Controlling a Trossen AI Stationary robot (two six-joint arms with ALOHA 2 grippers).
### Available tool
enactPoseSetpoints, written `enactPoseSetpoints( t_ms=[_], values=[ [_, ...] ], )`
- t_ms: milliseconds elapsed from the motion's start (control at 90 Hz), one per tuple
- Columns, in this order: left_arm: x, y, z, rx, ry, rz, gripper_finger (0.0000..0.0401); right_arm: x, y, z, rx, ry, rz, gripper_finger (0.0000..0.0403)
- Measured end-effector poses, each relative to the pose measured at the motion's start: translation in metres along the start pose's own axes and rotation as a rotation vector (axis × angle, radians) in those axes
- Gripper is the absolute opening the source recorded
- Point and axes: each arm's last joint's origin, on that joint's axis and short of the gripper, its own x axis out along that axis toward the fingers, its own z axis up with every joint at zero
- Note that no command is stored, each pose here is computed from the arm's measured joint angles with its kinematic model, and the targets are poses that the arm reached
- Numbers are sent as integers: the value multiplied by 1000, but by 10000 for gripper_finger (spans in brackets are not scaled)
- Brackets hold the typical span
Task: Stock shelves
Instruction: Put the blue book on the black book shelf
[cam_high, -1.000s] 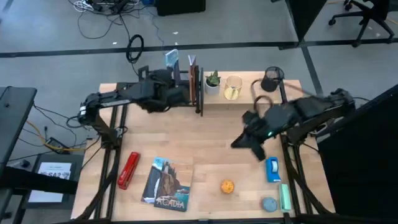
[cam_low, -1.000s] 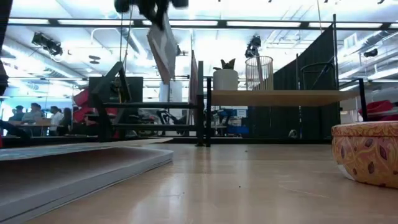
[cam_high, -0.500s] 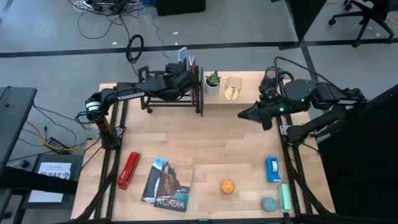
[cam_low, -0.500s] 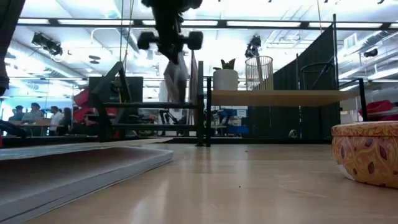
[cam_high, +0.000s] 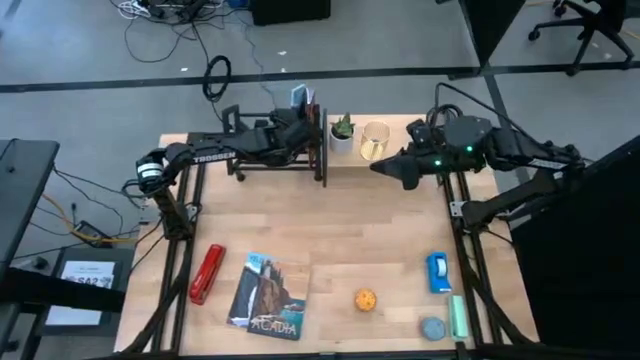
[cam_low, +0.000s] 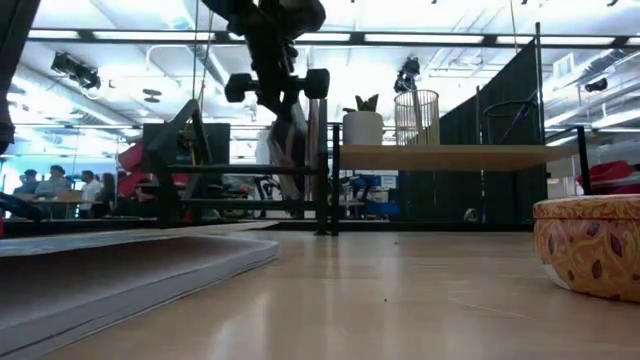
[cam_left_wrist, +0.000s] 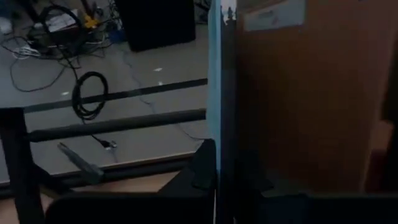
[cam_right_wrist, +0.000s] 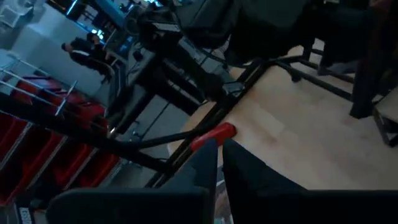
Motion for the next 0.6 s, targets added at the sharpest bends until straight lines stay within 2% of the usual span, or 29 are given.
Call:
enactPoseSetpoints(
  t_ms=[211,600],
  values=[
    [3,-2,-4,-20,23,-47,14,1,-3,3,-19,36,28,0],
    [8,-4,-9,-79,46,-46,14,1,-4,5,-28,97,81,0]
  ],
)
